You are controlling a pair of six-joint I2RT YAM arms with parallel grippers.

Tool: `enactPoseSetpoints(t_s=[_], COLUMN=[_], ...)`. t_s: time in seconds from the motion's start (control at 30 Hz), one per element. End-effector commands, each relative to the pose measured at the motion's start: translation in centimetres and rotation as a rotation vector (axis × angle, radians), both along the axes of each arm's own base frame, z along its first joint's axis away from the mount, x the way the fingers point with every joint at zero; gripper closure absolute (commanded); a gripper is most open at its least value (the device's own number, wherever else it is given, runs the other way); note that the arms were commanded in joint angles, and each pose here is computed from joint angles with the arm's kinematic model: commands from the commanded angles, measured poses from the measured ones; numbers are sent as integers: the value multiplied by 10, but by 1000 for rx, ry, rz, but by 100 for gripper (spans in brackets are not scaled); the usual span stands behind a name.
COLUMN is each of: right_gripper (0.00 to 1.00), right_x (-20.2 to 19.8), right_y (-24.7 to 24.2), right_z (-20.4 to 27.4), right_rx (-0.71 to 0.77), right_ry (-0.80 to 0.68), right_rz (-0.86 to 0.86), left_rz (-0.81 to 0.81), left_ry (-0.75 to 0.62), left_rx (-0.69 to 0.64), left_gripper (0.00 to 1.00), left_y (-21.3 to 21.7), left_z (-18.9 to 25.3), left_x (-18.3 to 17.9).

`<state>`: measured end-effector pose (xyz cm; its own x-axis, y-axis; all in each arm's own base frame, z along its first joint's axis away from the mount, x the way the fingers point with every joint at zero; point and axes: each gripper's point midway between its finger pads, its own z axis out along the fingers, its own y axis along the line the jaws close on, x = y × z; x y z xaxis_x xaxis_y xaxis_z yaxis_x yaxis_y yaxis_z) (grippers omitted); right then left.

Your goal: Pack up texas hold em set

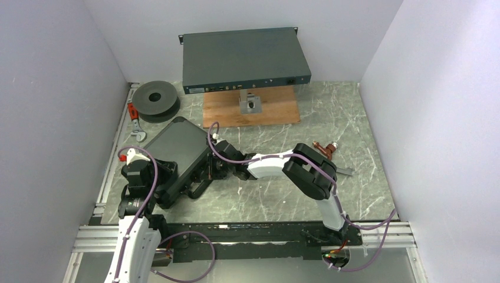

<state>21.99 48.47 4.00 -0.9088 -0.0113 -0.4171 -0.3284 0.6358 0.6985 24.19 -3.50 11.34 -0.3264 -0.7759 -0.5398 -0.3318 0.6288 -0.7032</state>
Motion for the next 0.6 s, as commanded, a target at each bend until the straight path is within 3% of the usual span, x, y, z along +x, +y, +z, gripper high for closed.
enactPoseSetpoints(t_s=[0.0, 0.27, 0.57], right_gripper=[100, 100, 100], right_x=[-10, -11, 5], right_y=[16, 21, 28], right_z=[45, 47, 16], right_rx=[110, 128, 77], right_ry=[-33, -38, -56], right_rz=[62, 69, 22], left_rz=[-1, -3, -4], left_ry=[296, 295, 293], left_rx=[32, 32, 32], left_gripper=[100, 100, 100], left_y=[3, 3, 3], left_z=[-71, -71, -72], left_x=[-45, -45, -44])
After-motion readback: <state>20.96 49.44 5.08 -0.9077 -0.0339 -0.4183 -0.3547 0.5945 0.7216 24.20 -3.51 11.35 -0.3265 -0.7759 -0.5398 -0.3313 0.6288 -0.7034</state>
